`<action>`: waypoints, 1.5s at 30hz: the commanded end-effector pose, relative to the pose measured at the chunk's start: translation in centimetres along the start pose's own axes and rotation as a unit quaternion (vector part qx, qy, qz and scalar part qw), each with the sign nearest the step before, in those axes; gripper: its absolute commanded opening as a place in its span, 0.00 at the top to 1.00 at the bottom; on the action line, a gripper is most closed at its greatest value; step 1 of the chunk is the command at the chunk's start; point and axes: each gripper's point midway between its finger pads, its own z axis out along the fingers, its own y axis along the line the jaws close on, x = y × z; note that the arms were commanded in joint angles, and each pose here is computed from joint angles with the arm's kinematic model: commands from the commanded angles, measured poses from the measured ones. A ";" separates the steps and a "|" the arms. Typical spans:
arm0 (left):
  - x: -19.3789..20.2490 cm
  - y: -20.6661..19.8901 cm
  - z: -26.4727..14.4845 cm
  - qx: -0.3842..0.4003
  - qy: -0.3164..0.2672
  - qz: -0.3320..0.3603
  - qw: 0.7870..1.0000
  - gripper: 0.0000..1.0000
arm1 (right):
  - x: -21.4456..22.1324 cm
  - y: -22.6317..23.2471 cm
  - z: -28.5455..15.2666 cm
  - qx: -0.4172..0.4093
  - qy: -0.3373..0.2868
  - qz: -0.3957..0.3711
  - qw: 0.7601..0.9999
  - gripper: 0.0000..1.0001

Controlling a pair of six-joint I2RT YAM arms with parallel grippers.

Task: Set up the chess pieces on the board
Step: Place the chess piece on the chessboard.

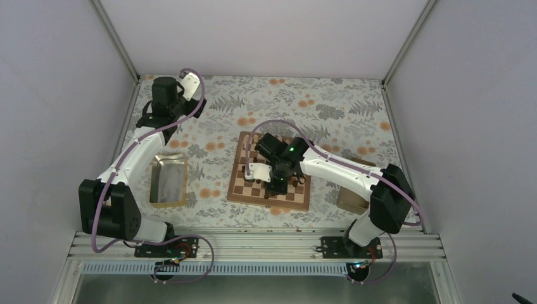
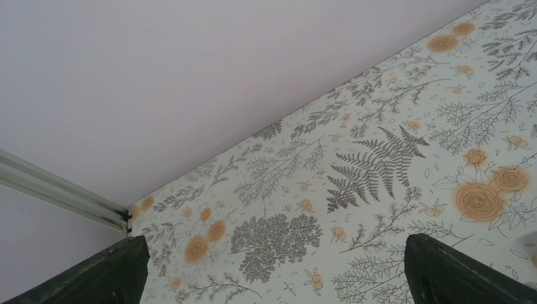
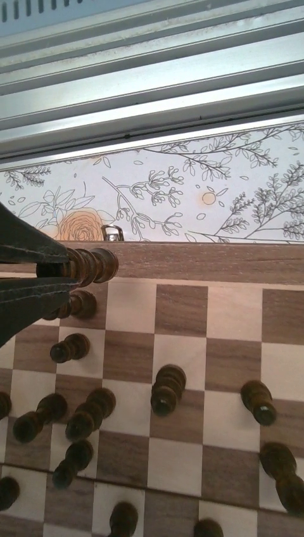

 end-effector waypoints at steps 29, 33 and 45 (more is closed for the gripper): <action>-1.9 1.4 -1.3 -0.023 -0.027 -0.001 0.999 0.00 | -0.6 -1.9 3.3 0.033 0.005 -0.019 0.999 0.96; -1.9 1.4 -1.4 -0.022 -0.028 -0.001 0.999 0.00 | -0.4 -1.9 3.4 0.034 0.008 -0.021 0.999 0.95; -1.9 1.4 -1.3 -0.020 -0.028 0.000 0.999 0.00 | -0.3 -1.3 3.4 0.021 0.010 -0.023 0.999 0.94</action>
